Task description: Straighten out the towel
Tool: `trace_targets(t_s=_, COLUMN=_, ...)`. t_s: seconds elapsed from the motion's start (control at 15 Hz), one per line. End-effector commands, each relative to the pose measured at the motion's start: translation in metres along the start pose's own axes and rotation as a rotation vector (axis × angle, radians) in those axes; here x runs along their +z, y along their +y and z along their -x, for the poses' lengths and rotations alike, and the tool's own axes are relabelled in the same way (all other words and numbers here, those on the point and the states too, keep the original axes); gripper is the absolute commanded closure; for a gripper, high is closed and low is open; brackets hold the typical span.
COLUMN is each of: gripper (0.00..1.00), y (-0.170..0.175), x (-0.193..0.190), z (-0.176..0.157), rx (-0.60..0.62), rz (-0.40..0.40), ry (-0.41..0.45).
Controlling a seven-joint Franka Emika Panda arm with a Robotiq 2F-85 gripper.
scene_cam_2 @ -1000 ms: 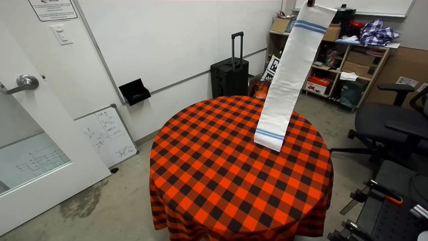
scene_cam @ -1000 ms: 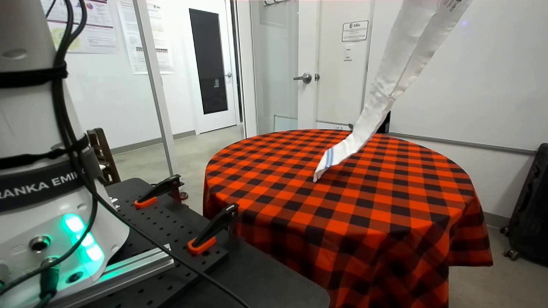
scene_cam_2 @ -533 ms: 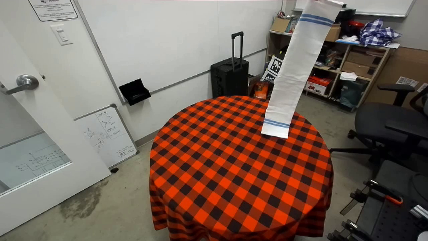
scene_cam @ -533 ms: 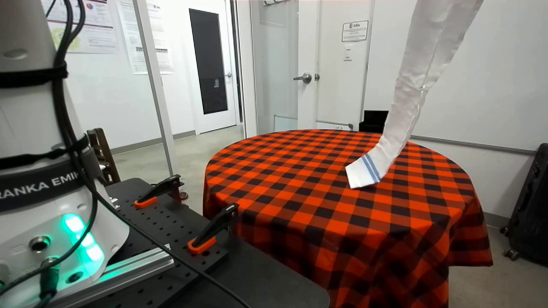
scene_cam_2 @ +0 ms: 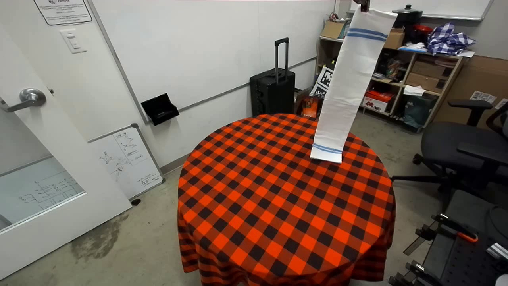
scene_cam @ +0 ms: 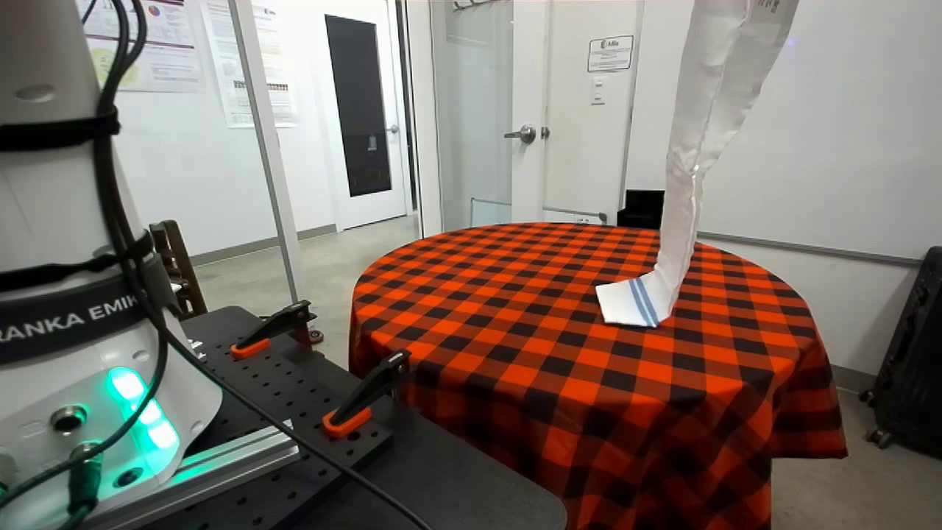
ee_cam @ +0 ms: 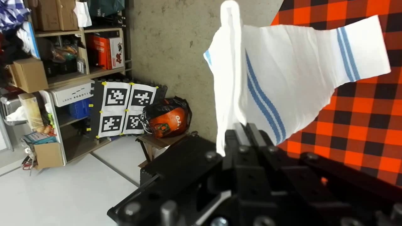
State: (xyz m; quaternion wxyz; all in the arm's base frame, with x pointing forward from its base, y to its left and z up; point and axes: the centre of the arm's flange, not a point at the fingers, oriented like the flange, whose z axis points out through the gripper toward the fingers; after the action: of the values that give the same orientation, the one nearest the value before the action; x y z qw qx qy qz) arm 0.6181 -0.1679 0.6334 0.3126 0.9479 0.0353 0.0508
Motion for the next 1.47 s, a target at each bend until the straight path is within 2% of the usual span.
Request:
trace_targets(t_s=0.0, gripper=0.99, y=-0.005, x=-0.013, z=-0.002, rx=-0.024, rz=0.007, ry=-0.006)
trace_targets(t_s=0.33, gripper=0.99, y=0.038, x=-0.068, z=0.03, rx=0.064, rz=0.029, ry=0.081)
trace_targets(t_s=0.53, gripper=0.99, y=0.083, x=-0.104, z=0.061, rx=0.159, rz=0.035, ry=0.13)
trace_targets(t_s=0.8, gripper=0.99, y=0.146, x=-0.132, z=0.104, rx=0.285, rz=0.021, ry=0.144)
trace_targets(t_s=1.07, gripper=0.99, y=0.185, x=-0.126, z=0.129, rx=0.381, rz=-0.019, ry=0.113)
trace_targets(t_s=1.2, gripper=0.99, y=0.189, x=-0.119, z=0.136, rx=0.399, rz=-0.026, ry=0.103)
trace_targets(t_s=1.4, gripper=0.99, y=0.185, x=-0.103, z=0.138, rx=0.362, rz=-0.04, ry=0.092)
